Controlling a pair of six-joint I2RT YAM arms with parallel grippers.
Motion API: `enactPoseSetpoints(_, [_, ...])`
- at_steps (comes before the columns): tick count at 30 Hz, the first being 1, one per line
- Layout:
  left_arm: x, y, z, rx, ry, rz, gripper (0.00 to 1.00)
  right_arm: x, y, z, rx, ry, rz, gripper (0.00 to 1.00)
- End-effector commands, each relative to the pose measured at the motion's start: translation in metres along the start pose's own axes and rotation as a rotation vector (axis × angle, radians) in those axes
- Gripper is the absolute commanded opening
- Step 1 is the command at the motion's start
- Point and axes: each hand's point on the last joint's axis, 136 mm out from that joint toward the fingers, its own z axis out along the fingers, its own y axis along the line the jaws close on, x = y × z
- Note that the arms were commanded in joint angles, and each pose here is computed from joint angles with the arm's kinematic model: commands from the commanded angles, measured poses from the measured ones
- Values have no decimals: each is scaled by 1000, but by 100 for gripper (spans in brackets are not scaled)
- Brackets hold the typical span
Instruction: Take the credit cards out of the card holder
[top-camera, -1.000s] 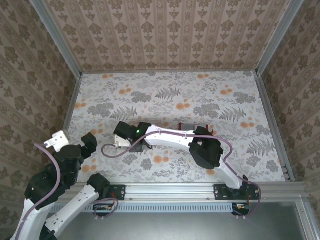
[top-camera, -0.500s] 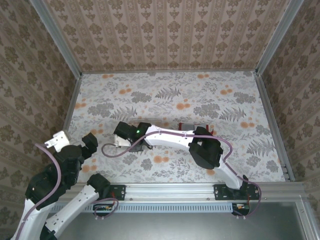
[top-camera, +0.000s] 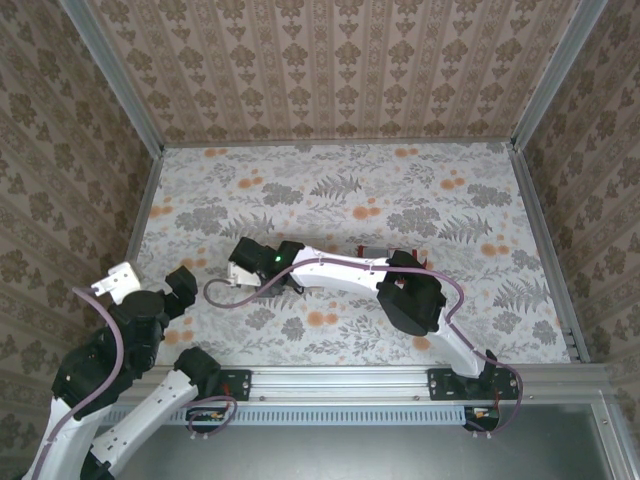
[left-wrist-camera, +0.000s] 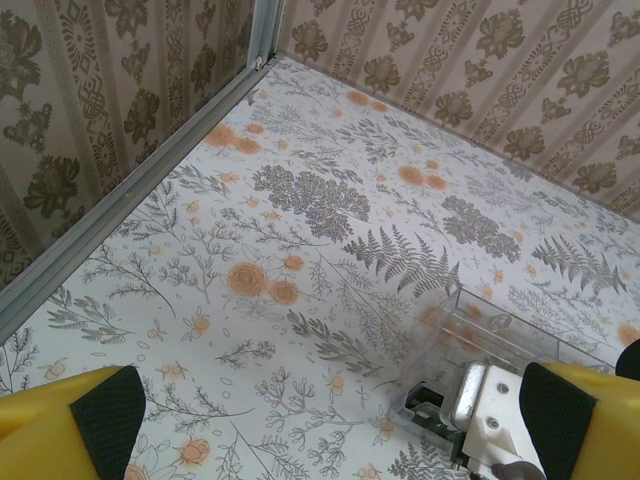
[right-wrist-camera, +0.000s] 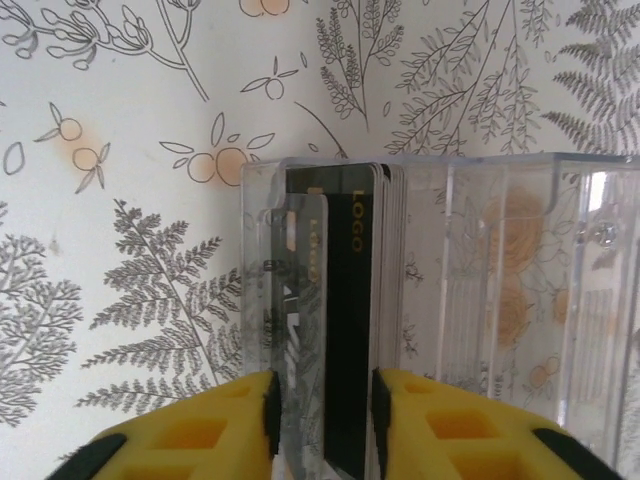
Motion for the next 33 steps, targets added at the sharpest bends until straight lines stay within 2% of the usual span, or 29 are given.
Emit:
enactPoseSetpoints(1, [1,0,0,8,-4,-8,100,4,-14,6,59,13,29,35])
enactPoseSetpoints(7, [1,-1,0,12,-2,-10,100,4,-26,4,117,7,43,37])
enactPoseSetpoints(15, [2,-4,1,23,6,-5,100,10,-30,5,114,8,82,37])
enactPoseSetpoints(26, [5,-18,1,70,51,16,100,-11,-29,-41,26,-182,245,40])
enactPoseSetpoints(33, [14,-52,10,159,137,50,100,13,-48,-84,25,-318,495,40])
